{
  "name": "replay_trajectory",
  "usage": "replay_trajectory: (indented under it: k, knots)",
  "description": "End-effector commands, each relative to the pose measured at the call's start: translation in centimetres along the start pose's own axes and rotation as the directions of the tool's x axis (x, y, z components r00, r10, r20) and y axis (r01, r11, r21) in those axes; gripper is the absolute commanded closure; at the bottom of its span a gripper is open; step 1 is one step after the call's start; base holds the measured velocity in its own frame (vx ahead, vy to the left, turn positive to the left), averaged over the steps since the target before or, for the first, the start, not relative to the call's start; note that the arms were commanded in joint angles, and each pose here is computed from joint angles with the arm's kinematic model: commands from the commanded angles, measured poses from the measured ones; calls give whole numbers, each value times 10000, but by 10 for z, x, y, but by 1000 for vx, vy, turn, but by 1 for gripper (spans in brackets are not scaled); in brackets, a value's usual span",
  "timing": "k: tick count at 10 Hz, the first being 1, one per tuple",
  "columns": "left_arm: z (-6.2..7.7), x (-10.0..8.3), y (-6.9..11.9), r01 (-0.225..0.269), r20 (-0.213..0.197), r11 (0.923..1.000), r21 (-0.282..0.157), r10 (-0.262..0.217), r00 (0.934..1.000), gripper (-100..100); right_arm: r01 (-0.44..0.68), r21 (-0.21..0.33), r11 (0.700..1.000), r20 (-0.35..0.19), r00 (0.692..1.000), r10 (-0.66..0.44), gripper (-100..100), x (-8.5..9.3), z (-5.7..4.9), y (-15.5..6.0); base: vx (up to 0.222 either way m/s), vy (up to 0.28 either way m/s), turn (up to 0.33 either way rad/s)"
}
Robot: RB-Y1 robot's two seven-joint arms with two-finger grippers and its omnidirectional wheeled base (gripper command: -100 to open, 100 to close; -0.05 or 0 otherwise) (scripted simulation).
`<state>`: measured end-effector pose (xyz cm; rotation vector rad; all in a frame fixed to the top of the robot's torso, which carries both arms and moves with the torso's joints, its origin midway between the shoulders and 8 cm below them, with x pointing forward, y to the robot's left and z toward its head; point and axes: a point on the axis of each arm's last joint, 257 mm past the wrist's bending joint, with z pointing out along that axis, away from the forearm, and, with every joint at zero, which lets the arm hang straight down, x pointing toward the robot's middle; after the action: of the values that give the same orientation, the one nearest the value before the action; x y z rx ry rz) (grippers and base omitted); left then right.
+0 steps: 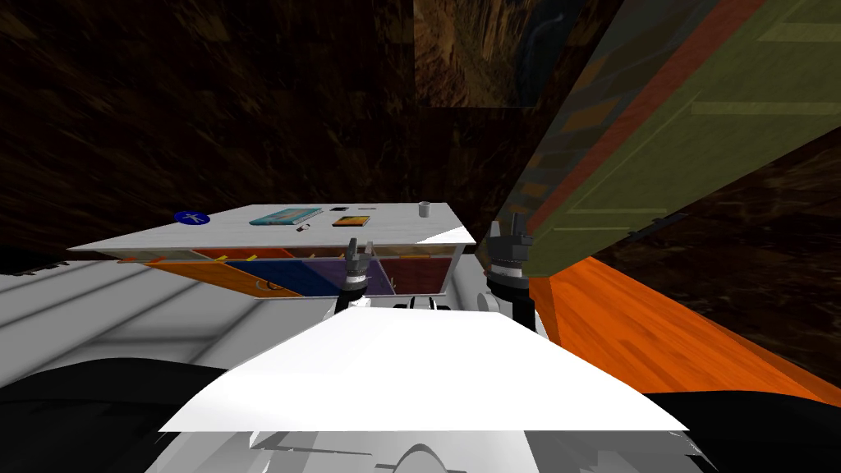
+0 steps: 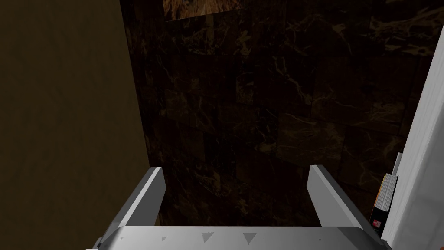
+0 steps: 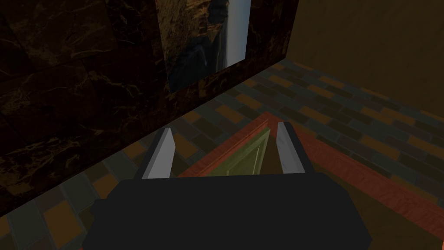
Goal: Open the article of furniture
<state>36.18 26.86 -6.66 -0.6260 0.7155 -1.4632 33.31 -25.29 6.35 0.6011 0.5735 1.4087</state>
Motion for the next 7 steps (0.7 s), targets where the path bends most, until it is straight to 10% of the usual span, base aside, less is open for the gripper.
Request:
replay_trajectory:
  k: [1,7]
  knots:
    - [-13,-2,17,-55,3,9999,-149,55,10000,-100,0,0,10000,0,10000,0,0,0,0,0,20,-60,-2]
    - [-44,-4,48,-143,16,9987,-497,144,9999,-100,1,0,10000,0,10000,-1,0,0,0,0,21,-61,-2]
